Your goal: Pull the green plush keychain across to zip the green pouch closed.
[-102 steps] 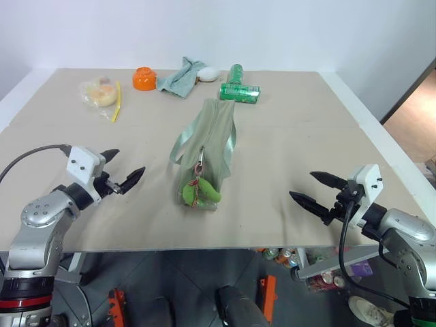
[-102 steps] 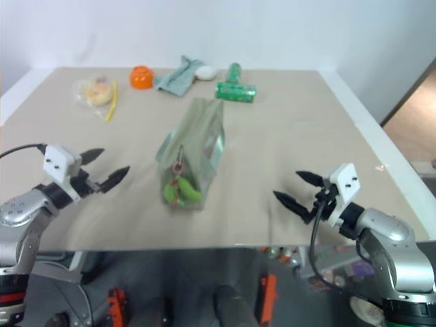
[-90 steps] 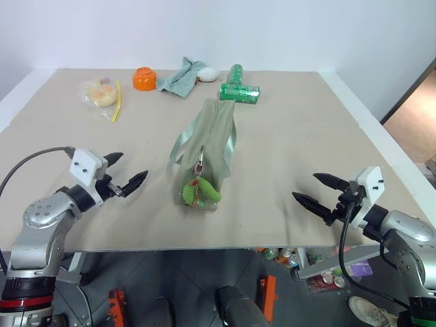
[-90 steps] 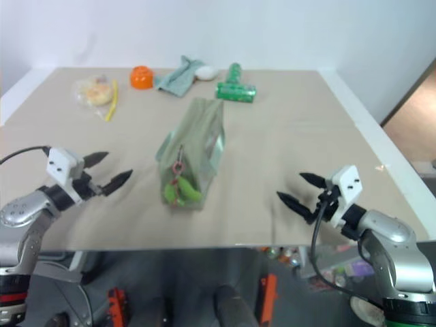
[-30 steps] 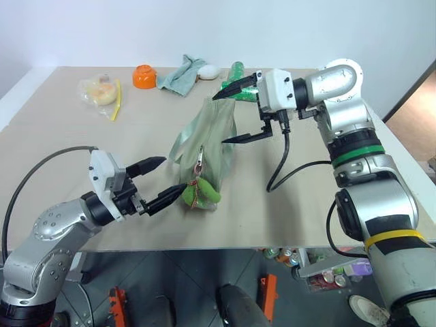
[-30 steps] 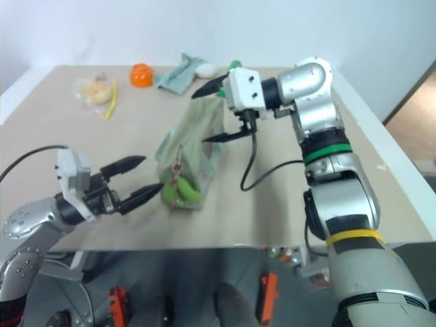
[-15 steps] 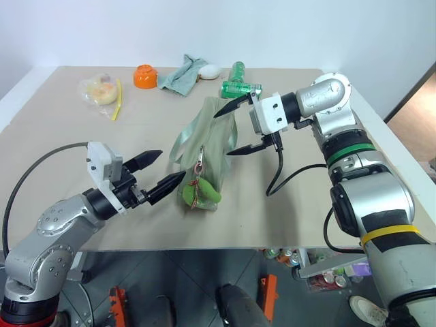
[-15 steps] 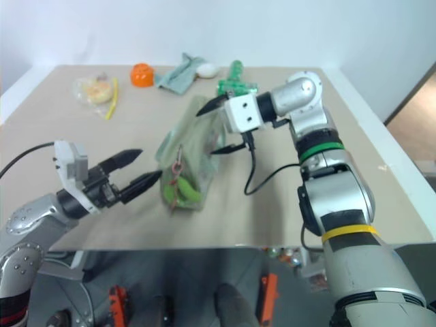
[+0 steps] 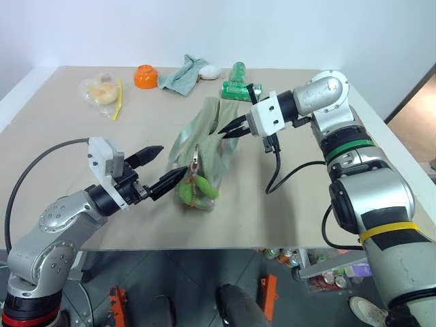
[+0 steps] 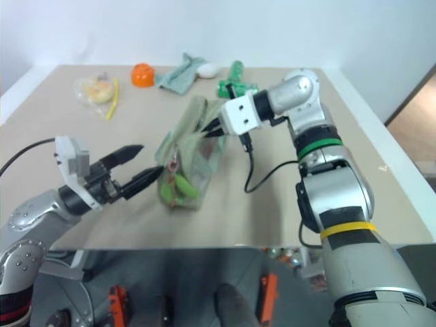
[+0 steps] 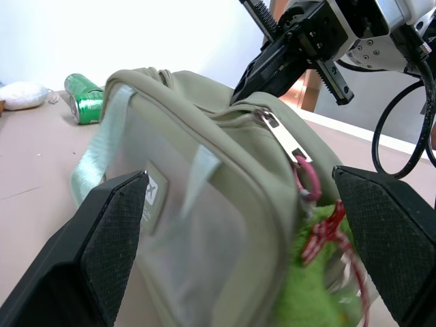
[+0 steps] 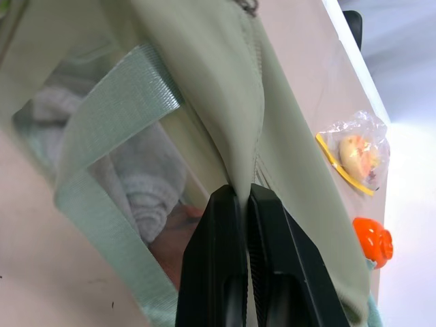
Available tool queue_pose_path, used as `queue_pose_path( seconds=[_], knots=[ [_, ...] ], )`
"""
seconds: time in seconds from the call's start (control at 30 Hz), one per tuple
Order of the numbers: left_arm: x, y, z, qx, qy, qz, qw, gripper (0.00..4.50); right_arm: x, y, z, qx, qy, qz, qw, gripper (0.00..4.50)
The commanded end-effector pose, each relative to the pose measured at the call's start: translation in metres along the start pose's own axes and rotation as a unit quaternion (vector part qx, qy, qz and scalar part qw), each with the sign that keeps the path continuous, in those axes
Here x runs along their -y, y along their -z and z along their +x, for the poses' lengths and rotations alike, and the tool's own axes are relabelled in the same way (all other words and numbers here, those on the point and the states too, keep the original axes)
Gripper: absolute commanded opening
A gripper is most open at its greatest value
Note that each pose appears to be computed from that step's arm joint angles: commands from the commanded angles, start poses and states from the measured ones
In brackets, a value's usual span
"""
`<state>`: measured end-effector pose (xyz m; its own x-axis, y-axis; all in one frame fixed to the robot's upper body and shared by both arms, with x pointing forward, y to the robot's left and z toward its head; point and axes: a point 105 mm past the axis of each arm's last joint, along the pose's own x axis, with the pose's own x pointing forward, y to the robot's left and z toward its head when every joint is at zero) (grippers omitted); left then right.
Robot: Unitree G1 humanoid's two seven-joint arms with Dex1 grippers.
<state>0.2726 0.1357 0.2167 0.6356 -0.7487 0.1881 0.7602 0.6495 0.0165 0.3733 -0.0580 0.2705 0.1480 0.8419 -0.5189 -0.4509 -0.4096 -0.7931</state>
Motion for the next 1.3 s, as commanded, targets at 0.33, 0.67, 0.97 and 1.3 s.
queue_pose_path(
  seconds=[0.33, 0.67, 0.97, 1.3],
  knots=[
    [-0.031, -0.022, -0.019, 0.014, -0.021, 0.051, 0.998, 4.5, 0.023, -0.008, -0.019, -0.069, -0.047, 0.03, 0.996, 0.03],
    [-0.033, -0.02, -0.027, -0.01, 0.008, 0.05, 0.999, 4.5, 0.017, 0.001, -0.033, -0.161, -0.063, 0.061, 0.983, 0.03],
    [-0.021, -0.011, -0.018, -0.026, 0.055, 0.036, 0.998, 4.5, 0.014, -0.006, -0.042, -0.188, -0.028, 0.13, 0.973, 0.03],
    [-0.026, -0.009, -0.01, -0.024, 0.066, 0.036, 0.997, 4.5, 0.007, -0.017, -0.074, -0.246, -0.01, 0.177, 0.953, 0.03]
  ],
)
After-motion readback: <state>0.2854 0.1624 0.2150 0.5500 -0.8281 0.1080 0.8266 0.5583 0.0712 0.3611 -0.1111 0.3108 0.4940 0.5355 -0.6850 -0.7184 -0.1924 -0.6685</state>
